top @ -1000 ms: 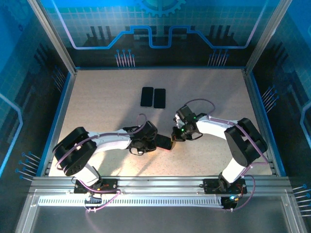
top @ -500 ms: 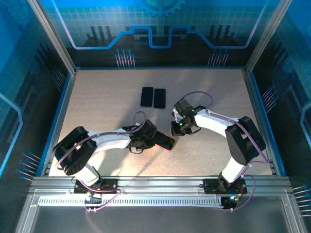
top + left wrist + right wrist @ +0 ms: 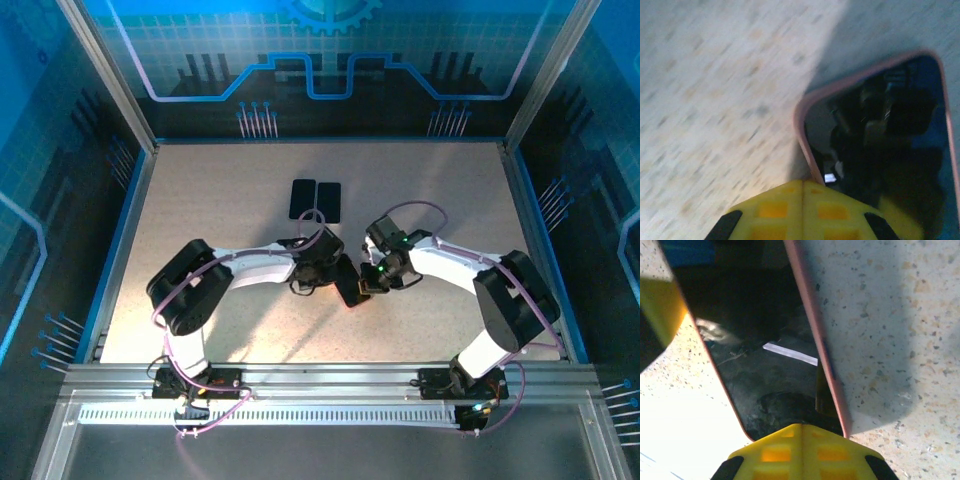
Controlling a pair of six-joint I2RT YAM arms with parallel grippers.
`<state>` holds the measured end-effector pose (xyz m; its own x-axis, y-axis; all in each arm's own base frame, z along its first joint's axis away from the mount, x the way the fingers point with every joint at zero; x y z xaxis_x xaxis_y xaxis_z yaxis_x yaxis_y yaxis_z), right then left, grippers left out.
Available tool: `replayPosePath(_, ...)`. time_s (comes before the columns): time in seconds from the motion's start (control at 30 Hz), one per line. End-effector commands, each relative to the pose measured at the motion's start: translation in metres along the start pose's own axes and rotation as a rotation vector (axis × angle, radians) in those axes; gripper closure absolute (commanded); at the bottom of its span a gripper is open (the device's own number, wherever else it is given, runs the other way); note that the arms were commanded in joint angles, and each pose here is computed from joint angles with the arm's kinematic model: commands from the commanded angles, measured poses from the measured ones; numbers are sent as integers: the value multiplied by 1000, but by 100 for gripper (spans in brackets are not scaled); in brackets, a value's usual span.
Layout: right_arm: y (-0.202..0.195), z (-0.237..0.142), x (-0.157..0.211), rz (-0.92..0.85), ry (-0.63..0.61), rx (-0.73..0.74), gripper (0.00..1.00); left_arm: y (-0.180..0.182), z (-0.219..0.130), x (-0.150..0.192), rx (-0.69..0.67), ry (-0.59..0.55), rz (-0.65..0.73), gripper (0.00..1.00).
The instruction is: Put the phone into the phone case
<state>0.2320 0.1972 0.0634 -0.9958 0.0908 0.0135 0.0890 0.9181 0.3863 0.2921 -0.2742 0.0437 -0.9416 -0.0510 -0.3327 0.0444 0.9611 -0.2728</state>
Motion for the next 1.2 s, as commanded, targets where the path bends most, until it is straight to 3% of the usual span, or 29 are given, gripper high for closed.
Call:
replayPosePath(0.0, 3, -7, 2, 18, -9, -28, 100, -23, 9, -40, 62, -132, 15, 100)
replayPosePath(0.3, -6, 8, 4, 71, -15, -43, 100, -24, 11, -46, 112, -144, -17, 100)
replayPosePath(0.77, 13, 11, -20, 80, -62, -114, 100, 10, -31, -38, 128, -169, -74, 100)
replayPosePath(1.03, -10, 40, -43, 156, -66, -70, 100, 20, -36, -27, 127, -152, -90, 100)
replayPosePath(1.17, -18, 36, -69, 199, -122, -69, 100, 26, -37, -20, 114, -145, -98, 100)
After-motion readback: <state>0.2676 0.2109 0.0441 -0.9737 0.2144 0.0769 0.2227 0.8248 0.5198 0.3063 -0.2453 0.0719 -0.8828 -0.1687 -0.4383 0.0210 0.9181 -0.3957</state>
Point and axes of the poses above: each hand's point on the last joint's axis, 136 mm out from that joint toward the fingers, its own z axis out along the fingers, its own y axis along the line the jaws close on, x = y × z, the point moved 3 cm from there along -z, back along the fingers, and after that the axes turned 12 degrees about z, right-handed, at the moved point
